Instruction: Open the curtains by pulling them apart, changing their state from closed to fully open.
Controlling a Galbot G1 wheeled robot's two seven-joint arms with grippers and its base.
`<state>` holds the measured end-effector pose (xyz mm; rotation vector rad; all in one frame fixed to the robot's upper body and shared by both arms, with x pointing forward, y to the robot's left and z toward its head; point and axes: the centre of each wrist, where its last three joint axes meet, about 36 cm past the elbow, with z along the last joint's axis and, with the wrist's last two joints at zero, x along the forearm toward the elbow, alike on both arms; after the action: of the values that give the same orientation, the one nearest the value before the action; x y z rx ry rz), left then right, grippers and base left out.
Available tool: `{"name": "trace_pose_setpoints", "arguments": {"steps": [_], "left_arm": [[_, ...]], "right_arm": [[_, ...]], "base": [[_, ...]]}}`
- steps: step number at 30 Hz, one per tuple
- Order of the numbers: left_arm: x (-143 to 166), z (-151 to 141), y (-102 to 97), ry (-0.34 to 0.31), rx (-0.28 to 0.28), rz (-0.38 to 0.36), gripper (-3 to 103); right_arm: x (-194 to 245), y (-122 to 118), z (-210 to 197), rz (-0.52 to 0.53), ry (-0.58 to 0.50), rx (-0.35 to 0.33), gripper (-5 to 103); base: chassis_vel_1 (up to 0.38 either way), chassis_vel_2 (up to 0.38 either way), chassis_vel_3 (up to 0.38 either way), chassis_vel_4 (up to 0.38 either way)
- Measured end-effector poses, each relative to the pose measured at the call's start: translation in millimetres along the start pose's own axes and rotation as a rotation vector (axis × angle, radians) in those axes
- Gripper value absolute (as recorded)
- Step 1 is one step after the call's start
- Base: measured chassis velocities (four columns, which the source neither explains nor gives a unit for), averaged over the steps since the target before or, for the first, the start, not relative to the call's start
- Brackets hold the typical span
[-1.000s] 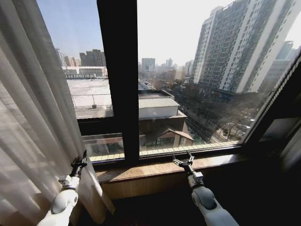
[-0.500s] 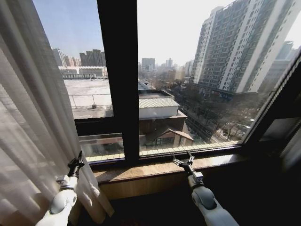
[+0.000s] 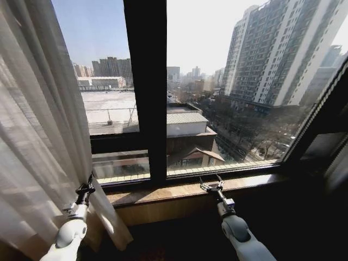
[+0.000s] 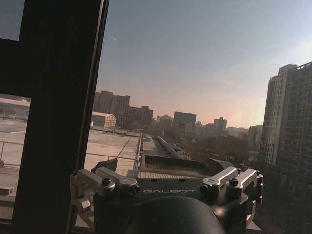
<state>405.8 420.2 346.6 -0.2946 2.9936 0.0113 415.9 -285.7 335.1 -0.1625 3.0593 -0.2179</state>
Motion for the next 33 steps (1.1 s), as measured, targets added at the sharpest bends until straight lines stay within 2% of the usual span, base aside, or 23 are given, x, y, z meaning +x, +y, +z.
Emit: {"name": "trace_pose_setpoints", "arguments": {"steps": [6, 33], "left_arm": [[0.5, 1.9, 1.2, -0.004, -0.002, -0.005, 0], [5.8, 6.9, 7.3, -0.029, -0.013, -0.023, 0]], "right_arm": [[0.0, 0.0, 0.0, 0.0, 0.0, 0.0, 100], [0.0, 0.0, 0.0, 0.0, 0.0, 0.0, 100]], "base": [[0.342, 0.218, -0.339, -0.196], [0.354, 0.347, -0.351, -0.35]]}}
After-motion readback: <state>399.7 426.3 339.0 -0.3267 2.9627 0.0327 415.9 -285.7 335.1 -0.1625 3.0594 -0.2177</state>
